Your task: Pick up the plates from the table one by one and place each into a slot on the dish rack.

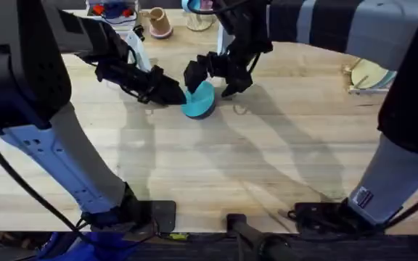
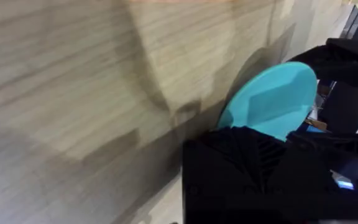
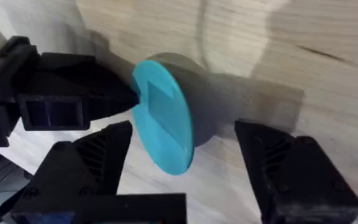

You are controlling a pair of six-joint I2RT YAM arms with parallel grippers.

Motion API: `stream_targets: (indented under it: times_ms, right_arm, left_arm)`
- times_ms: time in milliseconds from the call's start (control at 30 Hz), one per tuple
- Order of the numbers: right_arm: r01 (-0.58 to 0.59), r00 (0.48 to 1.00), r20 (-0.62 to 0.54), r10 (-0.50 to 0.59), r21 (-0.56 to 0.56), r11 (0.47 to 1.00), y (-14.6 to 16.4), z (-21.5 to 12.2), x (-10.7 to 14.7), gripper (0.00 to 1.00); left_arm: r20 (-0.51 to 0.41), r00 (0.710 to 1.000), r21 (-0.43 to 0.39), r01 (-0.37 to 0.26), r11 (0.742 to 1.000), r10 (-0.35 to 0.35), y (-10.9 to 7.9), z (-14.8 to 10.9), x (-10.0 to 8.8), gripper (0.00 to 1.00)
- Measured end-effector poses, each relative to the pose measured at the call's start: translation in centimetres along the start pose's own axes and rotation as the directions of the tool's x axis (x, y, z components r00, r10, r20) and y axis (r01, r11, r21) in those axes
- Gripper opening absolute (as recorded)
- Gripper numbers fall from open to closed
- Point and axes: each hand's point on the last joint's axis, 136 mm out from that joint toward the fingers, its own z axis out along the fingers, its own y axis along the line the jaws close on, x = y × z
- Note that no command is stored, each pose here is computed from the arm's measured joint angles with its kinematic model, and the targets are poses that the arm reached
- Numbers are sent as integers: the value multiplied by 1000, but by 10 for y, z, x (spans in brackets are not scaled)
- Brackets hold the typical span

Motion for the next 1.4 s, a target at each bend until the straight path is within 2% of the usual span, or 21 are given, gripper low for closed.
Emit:
stream_targets:
  times_ms: [500,1300,1400]
  right_arm:
    - [1,1000,-13,-1,-43,999,8,0,2,963]
    - [-13,1000,-10,13,-46,999,5,11,-3,940]
    - [-13,1000,-7,12,-47,999,6,11,-4,910]
  left_arm:
    - [3,1000,-1,-3,1000,3,0,0,-1,41]
    - [3,1000,-1,-3,1000,3,0,0,-1,40]
    - [3,1000,-1,-3,1000,3,0,0,-1,40]
